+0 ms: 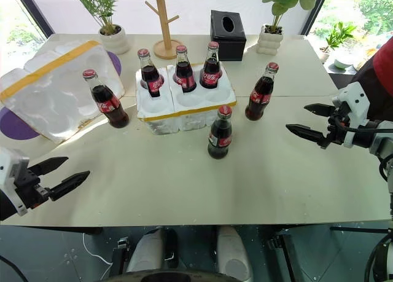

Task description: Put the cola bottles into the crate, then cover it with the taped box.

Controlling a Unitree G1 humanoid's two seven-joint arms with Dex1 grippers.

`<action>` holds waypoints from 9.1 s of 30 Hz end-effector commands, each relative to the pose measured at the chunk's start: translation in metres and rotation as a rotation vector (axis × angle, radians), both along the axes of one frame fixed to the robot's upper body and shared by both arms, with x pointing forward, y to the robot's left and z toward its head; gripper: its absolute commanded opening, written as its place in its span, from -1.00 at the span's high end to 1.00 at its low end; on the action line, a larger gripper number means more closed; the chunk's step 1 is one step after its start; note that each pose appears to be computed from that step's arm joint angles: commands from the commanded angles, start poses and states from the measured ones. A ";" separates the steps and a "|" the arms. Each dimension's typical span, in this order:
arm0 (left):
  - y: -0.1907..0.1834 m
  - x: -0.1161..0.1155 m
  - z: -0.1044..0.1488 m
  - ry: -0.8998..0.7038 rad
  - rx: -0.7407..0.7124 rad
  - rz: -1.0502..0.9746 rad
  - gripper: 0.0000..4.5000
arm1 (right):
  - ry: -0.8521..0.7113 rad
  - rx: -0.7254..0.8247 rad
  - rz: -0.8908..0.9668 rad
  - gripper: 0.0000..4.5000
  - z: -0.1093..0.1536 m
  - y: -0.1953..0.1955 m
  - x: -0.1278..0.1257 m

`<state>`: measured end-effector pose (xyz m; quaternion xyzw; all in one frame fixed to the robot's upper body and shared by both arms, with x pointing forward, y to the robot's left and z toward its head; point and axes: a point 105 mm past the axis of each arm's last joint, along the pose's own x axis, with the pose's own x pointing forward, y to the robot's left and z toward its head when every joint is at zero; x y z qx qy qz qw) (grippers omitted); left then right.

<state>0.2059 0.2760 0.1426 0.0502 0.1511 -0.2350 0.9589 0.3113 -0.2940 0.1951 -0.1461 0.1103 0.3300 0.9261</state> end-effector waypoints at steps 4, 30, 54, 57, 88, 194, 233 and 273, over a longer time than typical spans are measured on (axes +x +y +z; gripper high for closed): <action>-0.004 -0.001 0.005 -0.034 0.018 0.003 -0.95 | -0.061 -0.009 0.010 -1.00 0.016 0.004 0.003; -0.010 0.095 0.027 -0.215 -0.018 0.070 -0.95 | -0.071 0.197 0.345 -1.00 0.109 0.070 -0.075; -0.036 0.188 0.029 -0.278 -0.027 0.028 -0.38 | -0.062 0.226 0.481 -1.00 0.118 0.106 -0.091; -0.034 0.183 0.035 -0.285 -0.008 0.011 -0.26 | -0.072 0.219 0.479 -1.00 0.119 0.108 -0.089; -0.158 0.176 0.112 -0.285 -0.100 -0.603 -0.26 | -0.116 0.268 0.317 -1.00 0.114 0.102 -0.070; -0.138 0.079 0.113 -0.299 -0.049 -0.657 -1.00 | -0.082 0.216 0.157 -0.98 0.012 0.251 0.108; -0.178 0.085 0.109 -0.308 -0.083 -0.805 -1.00 | -0.110 0.322 -0.430 -0.98 -0.018 0.082 0.115; -0.158 0.088 0.111 -0.344 -0.082 -0.680 -1.00 | -0.131 0.187 0.062 -0.45 0.016 0.201 0.117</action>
